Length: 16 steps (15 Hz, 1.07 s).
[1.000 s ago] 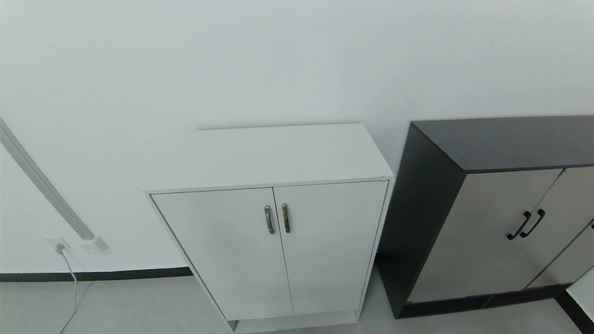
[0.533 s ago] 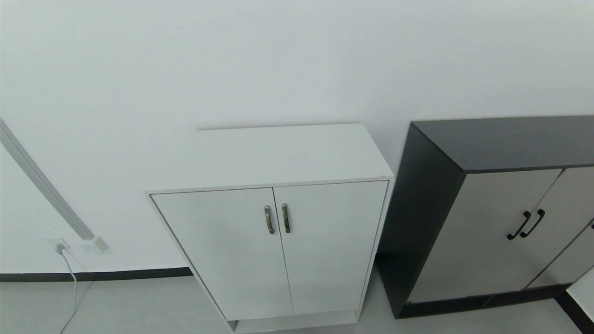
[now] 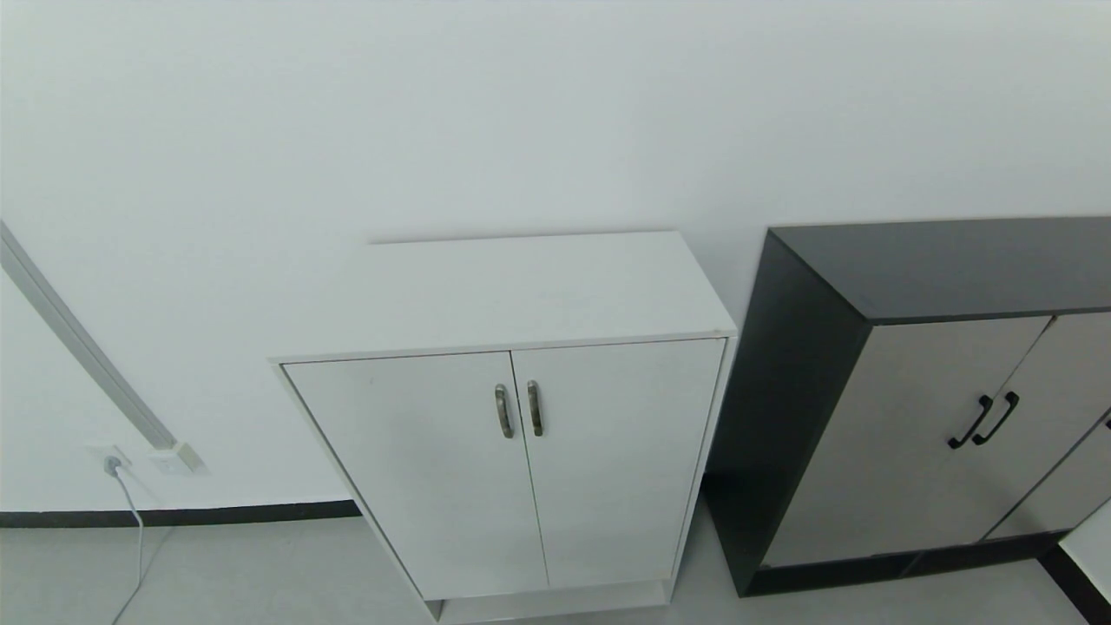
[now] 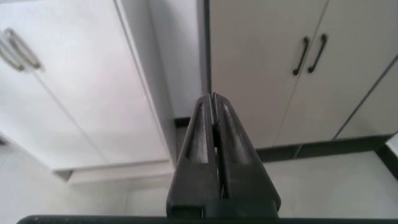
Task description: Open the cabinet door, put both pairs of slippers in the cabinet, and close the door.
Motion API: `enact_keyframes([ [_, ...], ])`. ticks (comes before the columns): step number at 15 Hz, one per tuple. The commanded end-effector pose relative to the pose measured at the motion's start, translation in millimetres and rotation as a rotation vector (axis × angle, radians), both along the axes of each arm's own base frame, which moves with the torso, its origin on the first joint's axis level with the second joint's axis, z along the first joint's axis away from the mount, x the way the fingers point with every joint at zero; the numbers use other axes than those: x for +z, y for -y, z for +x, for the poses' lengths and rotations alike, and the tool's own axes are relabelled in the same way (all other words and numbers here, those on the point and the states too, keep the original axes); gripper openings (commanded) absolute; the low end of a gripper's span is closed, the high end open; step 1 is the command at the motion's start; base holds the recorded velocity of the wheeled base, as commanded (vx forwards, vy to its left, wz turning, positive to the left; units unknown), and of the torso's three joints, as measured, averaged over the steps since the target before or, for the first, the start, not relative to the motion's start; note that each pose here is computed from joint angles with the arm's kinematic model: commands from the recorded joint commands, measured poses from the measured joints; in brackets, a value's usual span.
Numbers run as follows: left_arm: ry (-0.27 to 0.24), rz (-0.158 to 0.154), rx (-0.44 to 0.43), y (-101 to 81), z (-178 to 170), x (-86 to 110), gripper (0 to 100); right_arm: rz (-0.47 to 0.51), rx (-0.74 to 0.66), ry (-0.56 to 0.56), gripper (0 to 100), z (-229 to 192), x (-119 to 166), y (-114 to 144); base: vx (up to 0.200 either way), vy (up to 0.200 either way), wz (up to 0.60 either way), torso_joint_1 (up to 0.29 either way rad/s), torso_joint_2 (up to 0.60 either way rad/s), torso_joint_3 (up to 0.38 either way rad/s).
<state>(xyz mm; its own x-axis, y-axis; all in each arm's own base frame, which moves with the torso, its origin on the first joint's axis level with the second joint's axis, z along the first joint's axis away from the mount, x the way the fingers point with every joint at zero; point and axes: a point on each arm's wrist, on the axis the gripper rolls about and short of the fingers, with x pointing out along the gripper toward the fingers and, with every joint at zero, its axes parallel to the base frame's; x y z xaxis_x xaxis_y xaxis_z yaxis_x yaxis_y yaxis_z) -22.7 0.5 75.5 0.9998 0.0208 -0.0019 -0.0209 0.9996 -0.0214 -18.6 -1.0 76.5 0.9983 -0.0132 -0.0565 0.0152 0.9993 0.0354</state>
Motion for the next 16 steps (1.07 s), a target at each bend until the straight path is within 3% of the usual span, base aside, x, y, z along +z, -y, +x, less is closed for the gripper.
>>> enact_keyframes([
  [1,-0.001,0.0,0.001,0.0,0.1,0.0,0,0.003,-0.024,0.057,0,-4.3,-1.1,-0.3,0.0,0.0,0.0,0.0,0.0,0.0],
  [4,-0.001,0.006,0.001,0.0,0.1,0.0,0,0.044,-0.029,0.061,0,-4.3,-0.8,-0.2,0.0,0.0,0.0,0.0,0.0,0.0],
  [16,-0.001,0.006,0.001,0.0,0.1,0.0,0,0.029,-0.024,0.062,0,-4.3,-0.6,-0.3,0.0,0.0,0.0,0.0,0.0,0.0],
])
